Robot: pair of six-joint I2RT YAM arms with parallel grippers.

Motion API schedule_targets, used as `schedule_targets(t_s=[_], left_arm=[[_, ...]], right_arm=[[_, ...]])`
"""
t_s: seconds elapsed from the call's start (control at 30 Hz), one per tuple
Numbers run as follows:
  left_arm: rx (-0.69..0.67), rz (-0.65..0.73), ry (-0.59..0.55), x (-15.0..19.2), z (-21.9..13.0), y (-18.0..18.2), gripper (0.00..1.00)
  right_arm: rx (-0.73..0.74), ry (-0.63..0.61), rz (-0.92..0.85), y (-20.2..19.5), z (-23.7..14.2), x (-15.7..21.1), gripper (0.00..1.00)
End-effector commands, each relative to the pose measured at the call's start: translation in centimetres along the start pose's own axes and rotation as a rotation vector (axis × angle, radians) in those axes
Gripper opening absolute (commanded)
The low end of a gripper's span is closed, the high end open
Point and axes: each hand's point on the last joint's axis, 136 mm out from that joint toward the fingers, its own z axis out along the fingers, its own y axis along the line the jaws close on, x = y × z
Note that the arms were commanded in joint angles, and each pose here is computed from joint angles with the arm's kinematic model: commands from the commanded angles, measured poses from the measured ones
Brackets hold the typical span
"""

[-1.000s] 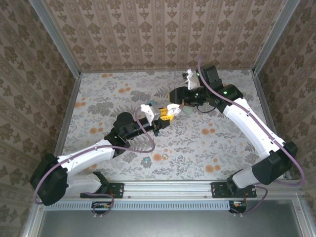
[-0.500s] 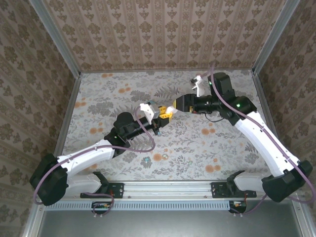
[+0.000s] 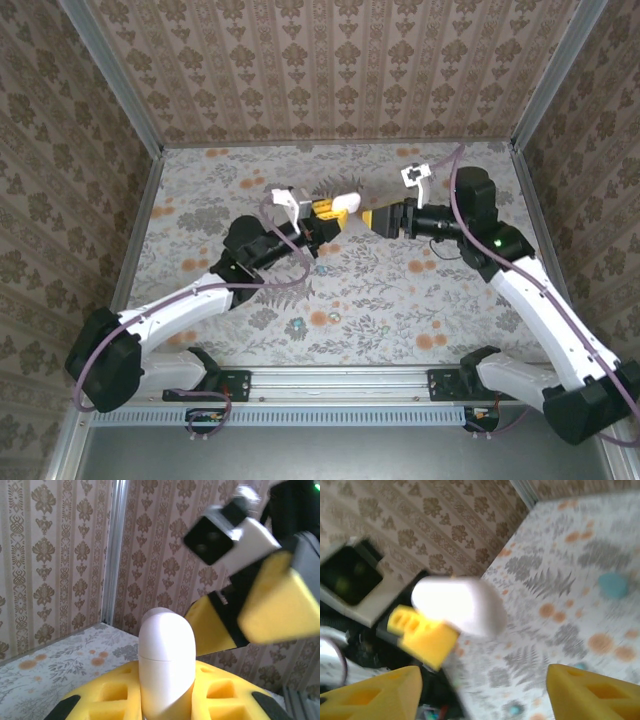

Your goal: Insert the wireless bluetooth earbuds into the charging case

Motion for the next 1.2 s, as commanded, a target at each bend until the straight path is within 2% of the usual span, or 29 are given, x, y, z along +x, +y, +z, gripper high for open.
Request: schedule_targets(t_s=[0.0, 0.1, 0.2, 0.27, 0.33, 0.4, 0.57, 0.8, 0.97, 1.17], left_arm=[[0.084, -0.067, -0.050, -2.6, -0.4, -0.9, 0.07], [0.089, -0.106, -0.042, -3.0, -0.8, -0.3, 0.07], [0.005, -0.206, -0.001, -2.1, -1.0, 2.0, 0.08], [-0.074, -0.281, 0.078, -0.4, -0.8, 3.9, 0.06], [-0.200, -0.362, 0.213, 2.5, -0.8, 6.4, 0.05], [-0.260, -0.383, 0.325, 5.3, -0.7, 7.9, 0.04], [-0.357, -0.445, 0.464, 11.6, 0.6, 12.3, 0.04], [-0.398, -0.613, 0.697, 18.8, 4.2, 16.4, 0.02], [-0.485, -0.696, 0.707, 21.6, 4.7, 18.7, 0.03], [-0.462, -0.805, 0.717, 23.6, 5.9, 19.6, 0.06]], right_arm=[[0.018, -0.066, -0.401, 0.2, -0.5, -0.8, 0.62], [-0.001, -0.050, -0.493, 0.5, -0.4, -0.6, 0.57], [0.087, -0.043, -0.407, -0.8, -0.5, -1.2, 0.56], [0.171, -0.040, -0.329, -2.4, -0.7, -1.1, 0.56], [0.285, -0.044, -0.227, -4.6, -1.2, -0.6, 0.55], [0.367, -0.056, -0.140, -6.4, -1.7, 0.2, 0.55], [0.421, -0.061, 0.001, -8.9, -2.0, 3.0, 0.55], [0.501, 0.018, 0.152, -12.1, -2.2, 7.1, 0.56], [0.512, 0.051, 0.171, -12.7, -2.1, 8.6, 0.57], [0.548, 0.098, 0.213, -14.4, -2.0, 10.2, 0.58]])
